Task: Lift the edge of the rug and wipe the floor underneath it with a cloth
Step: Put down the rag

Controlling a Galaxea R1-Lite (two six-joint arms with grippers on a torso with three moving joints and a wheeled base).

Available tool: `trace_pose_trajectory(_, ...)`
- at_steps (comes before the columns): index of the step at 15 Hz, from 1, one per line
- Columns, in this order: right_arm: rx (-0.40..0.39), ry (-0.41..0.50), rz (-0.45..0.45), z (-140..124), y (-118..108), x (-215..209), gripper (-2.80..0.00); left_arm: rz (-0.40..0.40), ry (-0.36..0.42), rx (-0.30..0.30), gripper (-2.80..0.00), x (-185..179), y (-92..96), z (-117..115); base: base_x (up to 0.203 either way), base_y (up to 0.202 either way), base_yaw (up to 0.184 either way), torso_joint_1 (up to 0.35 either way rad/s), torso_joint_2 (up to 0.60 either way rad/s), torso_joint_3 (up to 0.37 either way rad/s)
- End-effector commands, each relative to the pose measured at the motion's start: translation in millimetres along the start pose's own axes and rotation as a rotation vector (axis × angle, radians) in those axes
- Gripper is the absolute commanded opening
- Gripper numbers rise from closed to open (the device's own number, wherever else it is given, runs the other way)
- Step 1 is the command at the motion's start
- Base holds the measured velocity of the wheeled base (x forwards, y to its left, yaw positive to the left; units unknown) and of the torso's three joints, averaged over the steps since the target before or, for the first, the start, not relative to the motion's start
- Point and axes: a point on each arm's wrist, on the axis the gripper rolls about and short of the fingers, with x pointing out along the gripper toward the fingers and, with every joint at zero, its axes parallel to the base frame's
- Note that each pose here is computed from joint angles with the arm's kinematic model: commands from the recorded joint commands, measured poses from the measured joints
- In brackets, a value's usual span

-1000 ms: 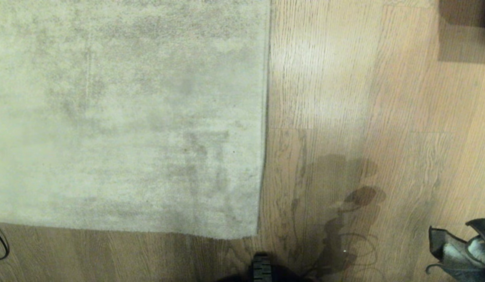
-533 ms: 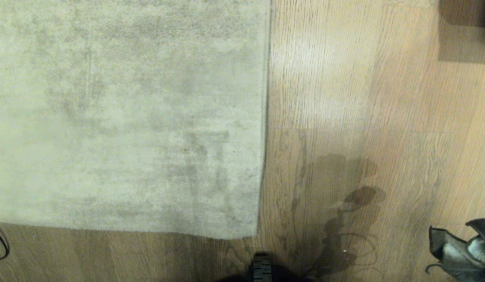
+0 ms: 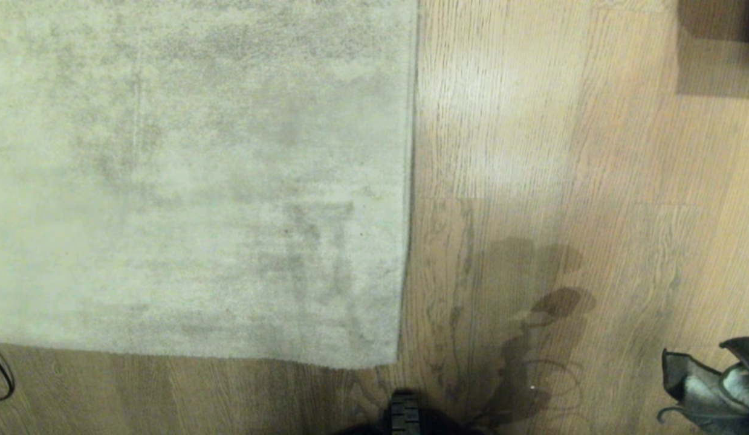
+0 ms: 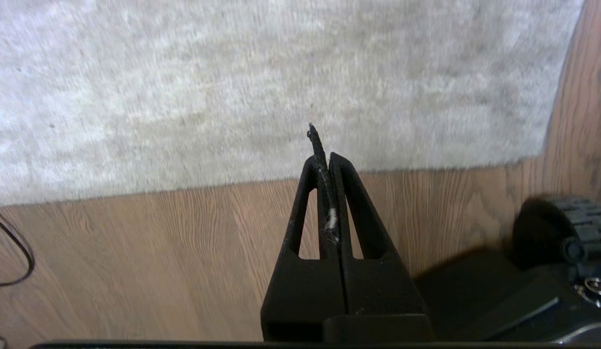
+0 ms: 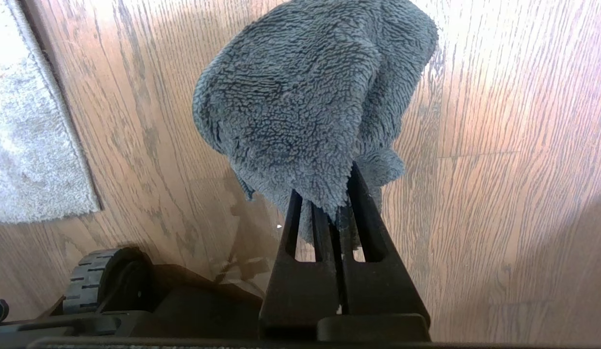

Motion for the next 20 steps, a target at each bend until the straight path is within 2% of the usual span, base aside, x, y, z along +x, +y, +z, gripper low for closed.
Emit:
trace_pose_trajectory(1, 0.001, 0.0, 0.0, 0.2, 0.0, 0.1, -2.8, 0.003, -0.02, 0.002, -2.8, -1.5, -0.1, -0.4, 0.0, 0.0, 0.0, 0.0, 0.0, 0.0)
trace_pose_trajectory(20, 0.001, 0.0, -0.001, 0.2, 0.0, 0.1, -2.8, 0.003, -0.02, 0.002, -2.8, -1.5, -0.1, -0.4, 0.0, 0.0, 0.0, 0.0, 0.0, 0.0)
